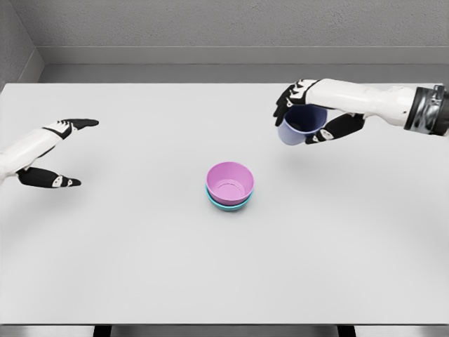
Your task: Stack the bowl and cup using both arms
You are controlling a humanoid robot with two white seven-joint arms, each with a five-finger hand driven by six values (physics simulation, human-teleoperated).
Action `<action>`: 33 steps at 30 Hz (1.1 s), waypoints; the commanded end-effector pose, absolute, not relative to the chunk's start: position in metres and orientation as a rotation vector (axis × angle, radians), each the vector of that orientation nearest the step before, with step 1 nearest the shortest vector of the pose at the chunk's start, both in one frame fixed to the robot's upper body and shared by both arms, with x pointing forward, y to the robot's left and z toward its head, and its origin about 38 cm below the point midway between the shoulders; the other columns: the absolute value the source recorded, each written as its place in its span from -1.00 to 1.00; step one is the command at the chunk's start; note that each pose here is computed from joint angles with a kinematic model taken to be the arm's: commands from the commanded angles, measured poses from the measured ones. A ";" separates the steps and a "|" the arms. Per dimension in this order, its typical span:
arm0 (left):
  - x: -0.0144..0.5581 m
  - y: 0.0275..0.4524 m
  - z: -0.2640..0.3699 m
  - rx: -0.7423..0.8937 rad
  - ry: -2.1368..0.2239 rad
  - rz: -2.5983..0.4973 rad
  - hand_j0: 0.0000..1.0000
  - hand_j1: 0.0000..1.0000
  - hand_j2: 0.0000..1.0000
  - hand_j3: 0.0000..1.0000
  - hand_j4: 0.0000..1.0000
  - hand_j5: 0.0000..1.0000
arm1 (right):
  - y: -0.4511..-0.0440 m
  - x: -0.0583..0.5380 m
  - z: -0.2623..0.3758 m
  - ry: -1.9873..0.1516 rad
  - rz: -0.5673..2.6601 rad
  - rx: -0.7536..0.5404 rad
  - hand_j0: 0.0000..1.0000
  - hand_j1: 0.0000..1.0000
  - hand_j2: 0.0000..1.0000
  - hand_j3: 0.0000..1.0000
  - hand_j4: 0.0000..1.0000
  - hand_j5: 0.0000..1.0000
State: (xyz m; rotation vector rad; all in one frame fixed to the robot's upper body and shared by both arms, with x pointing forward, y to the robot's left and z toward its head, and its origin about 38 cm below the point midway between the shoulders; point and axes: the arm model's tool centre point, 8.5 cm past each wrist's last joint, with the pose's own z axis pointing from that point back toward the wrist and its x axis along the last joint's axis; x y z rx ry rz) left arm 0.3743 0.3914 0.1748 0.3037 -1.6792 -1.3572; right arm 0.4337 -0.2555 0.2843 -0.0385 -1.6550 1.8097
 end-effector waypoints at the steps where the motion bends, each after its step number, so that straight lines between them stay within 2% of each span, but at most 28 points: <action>1: 0.375 0.390 0.171 0.294 -1.687 -1.333 1.00 1.00 1.00 1.00 1.00 1.00 | -0.248 0.431 0.287 -1.677 1.815 -0.020 0.14 0.14 0.14 0.14 0.14 0.14; 16: 0.376 0.388 0.170 0.288 -1.693 -1.325 1.00 1.00 1.00 1.00 1.00 1.00 | -0.201 0.402 0.296 -1.782 1.916 0.082 0.14 0.14 0.14 0.14 0.14 0.14; 33: 0.378 0.386 0.167 0.283 -1.697 -1.313 1.00 1.00 1.00 1.00 1.00 1.00 | -0.183 0.386 0.280 -1.782 1.977 0.173 0.17 0.17 0.17 0.17 0.17 0.17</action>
